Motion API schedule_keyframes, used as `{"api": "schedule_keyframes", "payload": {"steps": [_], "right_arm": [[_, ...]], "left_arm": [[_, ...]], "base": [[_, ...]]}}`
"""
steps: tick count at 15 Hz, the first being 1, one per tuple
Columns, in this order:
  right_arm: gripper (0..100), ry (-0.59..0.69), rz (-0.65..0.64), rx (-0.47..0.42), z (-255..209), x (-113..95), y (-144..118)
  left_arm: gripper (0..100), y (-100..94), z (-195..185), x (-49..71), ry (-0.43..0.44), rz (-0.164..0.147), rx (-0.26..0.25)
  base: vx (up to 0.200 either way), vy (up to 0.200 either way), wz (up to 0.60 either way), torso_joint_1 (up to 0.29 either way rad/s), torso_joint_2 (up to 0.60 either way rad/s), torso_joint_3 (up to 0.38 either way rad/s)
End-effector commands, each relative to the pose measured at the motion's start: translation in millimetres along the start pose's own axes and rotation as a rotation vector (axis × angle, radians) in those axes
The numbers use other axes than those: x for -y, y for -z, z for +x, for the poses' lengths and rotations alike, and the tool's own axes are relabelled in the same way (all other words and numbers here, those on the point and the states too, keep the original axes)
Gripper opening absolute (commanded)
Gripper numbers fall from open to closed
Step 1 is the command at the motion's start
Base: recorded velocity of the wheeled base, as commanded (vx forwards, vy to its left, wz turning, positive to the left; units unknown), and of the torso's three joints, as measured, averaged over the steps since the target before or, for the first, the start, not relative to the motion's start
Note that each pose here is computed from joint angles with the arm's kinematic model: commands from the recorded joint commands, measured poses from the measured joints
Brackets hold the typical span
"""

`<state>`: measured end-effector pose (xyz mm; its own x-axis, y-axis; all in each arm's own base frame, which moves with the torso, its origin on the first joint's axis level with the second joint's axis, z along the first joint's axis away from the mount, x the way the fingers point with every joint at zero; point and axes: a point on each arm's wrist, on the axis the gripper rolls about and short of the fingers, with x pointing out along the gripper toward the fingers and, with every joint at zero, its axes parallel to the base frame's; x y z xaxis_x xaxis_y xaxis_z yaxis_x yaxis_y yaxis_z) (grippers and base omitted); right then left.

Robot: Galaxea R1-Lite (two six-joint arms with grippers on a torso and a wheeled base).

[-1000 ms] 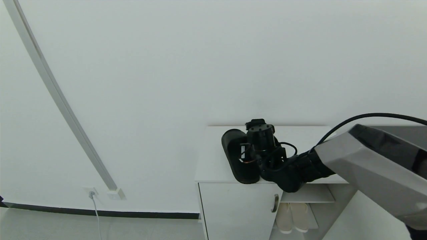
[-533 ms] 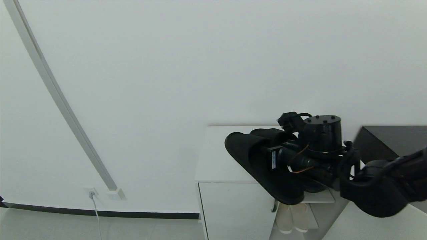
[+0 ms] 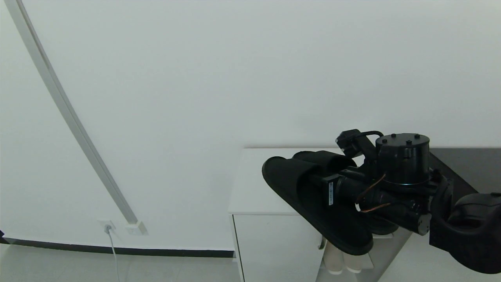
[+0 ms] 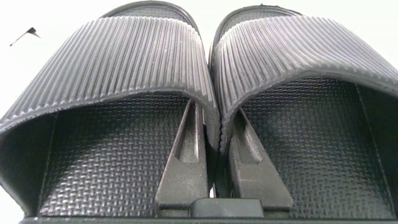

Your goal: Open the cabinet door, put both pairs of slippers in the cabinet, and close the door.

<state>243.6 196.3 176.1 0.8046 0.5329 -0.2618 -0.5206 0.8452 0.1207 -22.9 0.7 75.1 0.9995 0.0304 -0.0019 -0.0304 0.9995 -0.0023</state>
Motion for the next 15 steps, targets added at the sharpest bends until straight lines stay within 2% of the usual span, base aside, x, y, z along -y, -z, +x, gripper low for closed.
{"api": "schedule_keyframes", "payload": {"steps": [1, 8, 15], "right_arm": [[0, -0.002, -0.002, -0.012, 3, -1, 4], [0, -0.023, -0.014, -0.034, 1, -10, 11], [0, -0.032, -0.022, -0.047, -1, -13, 15]], "left_arm": [[0, 0.0, 0, 0.0, 0.0, -0.001, -0.001], [0, 0.0, 0, 0.0, -0.002, -0.001, -0.001], [0, 0.0, 0, 0.0, -0.002, -0.002, -0.001]], "base": [[-0.2, 0.0, 0.0, 0.007, 0.0, 0.002], [-0.2, 0.0, 0.0, 0.001, 0.0, 0.001], [0.0, 0.0, 0.0, 0.0, 0.0, 0.0]]}}
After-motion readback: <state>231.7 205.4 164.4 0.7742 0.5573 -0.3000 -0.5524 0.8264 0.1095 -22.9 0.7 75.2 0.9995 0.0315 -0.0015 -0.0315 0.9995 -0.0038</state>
